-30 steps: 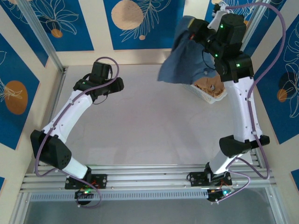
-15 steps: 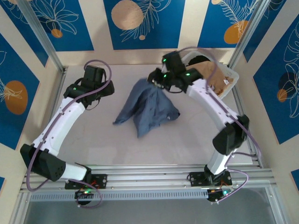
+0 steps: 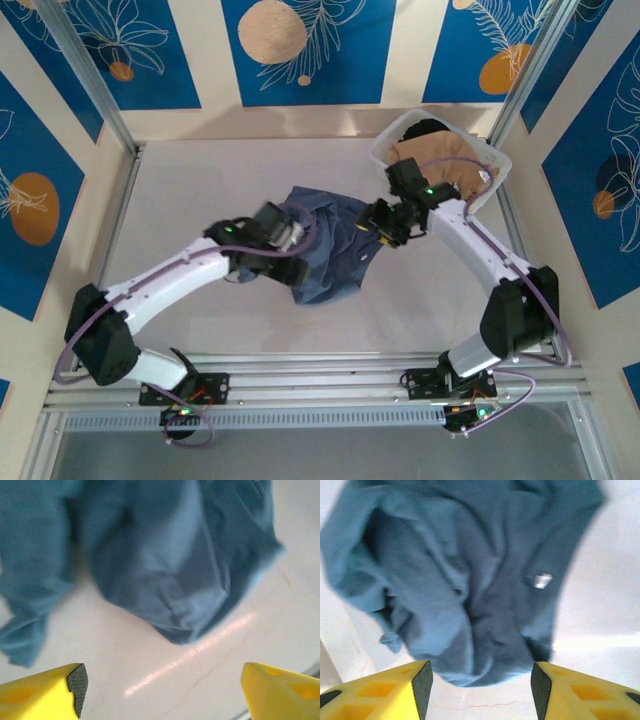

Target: Fold and stack the t-shirts

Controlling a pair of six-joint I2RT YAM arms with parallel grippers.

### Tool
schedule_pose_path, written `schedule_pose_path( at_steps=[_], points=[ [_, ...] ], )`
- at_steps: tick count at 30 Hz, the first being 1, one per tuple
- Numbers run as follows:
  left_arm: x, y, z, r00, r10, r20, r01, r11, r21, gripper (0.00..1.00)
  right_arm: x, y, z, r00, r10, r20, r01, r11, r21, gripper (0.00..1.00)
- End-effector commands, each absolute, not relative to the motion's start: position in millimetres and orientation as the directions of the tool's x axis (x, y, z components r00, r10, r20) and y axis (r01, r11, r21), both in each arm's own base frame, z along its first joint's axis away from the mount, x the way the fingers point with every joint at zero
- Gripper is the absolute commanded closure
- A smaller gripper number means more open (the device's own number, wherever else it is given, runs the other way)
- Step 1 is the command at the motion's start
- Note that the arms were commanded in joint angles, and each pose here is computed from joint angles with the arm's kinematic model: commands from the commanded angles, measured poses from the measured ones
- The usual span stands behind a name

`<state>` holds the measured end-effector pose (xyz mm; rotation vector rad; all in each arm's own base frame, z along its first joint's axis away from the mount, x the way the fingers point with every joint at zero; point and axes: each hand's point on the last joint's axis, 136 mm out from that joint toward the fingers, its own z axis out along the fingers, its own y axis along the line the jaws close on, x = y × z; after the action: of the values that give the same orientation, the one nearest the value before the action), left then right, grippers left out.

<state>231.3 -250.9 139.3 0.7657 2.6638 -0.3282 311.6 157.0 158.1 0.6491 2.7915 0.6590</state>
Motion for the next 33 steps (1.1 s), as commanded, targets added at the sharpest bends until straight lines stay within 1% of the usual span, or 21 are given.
schedule_pose_path(
  at_steps=[1,4,8,11,13,15,18,19,22,24,27,29,33],
  points=[
    [226.2,-280.4,122.4,-0.657,0.652,-0.380,0.691,0.722,0.044,0.17,292.0,128.4,147.9,-0.858,0.511,-0.058,0.436,0.783,0.443,0.42],
    [223.3,-322.3,112.5,-0.567,0.735,-0.372,0.758,0.642,0.112,0.11,282.3,104.2,144.5,-0.811,0.582,-0.048,0.509,0.745,0.432,0.40],
    [218.5,-368.3,83.3,-0.497,0.802,-0.332,0.809,0.566,0.159,0.08,269.0,81.4,149.8,-0.745,0.666,-0.040,0.589,0.685,0.429,0.38],
    [227.0,-379.5,57.3,-0.510,0.819,-0.264,0.789,0.568,0.236,0.08,264.7,72.7,164.1,-0.713,0.698,-0.063,0.602,0.656,0.454,0.37],
    [235.7,-380.0,43.4,-0.534,0.812,-0.235,0.763,0.582,0.280,0.10,262.8,70.5,174.2,-0.705,0.705,-0.080,0.595,0.649,0.473,0.37],
    [242.5,-378.2,31.7,-0.560,0.800,-0.216,0.740,0.600,0.306,0.17,259.8,68.9,181.8,-0.703,0.705,-0.091,0.587,0.648,0.485,0.37],
    [249.9,-377.0,22.2,-0.587,0.785,-0.199,0.714,0.618,0.329,0.33,255.7,66.1,190.8,-0.700,0.707,-0.102,0.576,0.643,0.505,0.37],
    [252.4,-378.3,21.7,-0.593,0.779,-0.203,0.709,0.624,0.329,0.47,254.6,65.5,192.6,-0.702,0.704,-0.108,0.570,0.646,0.508,0.37],
    [259.7,-389.1,35.8,-0.599,0.758,-0.258,0.692,0.652,0.309,0.99,250.5,63.1,195.3,-0.705,0.697,-0.129,0.558,0.658,0.507,0.38],
    [268.0,-398.7,60.4,-0.601,0.734,-0.314,0.672,0.678,0.298,1.00,247.4,61.4,194.3,-0.704,0.698,-0.130,0.560,0.658,0.503,0.39],
    [280.4,-420.3,118.9,-0.589,0.682,-0.434,0.652,0.718,0.243,1.00,244.9,59.2,193.4,-0.700,0.700,-0.140,0.560,0.660,0.501,0.41],
    [286.7,-435.4,166.6,-0.581,0.622,-0.526,0.644,0.746,0.171,1.00,244.1,56.5,192.6,-0.696,0.702,-0.151,0.562,0.664,0.493,0.42],
    [299.6,-449.3,252.8,-0.583,0.477,-0.657,0.625,0.781,0.013,1.00,243.8,51.2,190.7,-0.687,0.708,-0.164,0.574,0.666,0.476,0.43]
  ],
)
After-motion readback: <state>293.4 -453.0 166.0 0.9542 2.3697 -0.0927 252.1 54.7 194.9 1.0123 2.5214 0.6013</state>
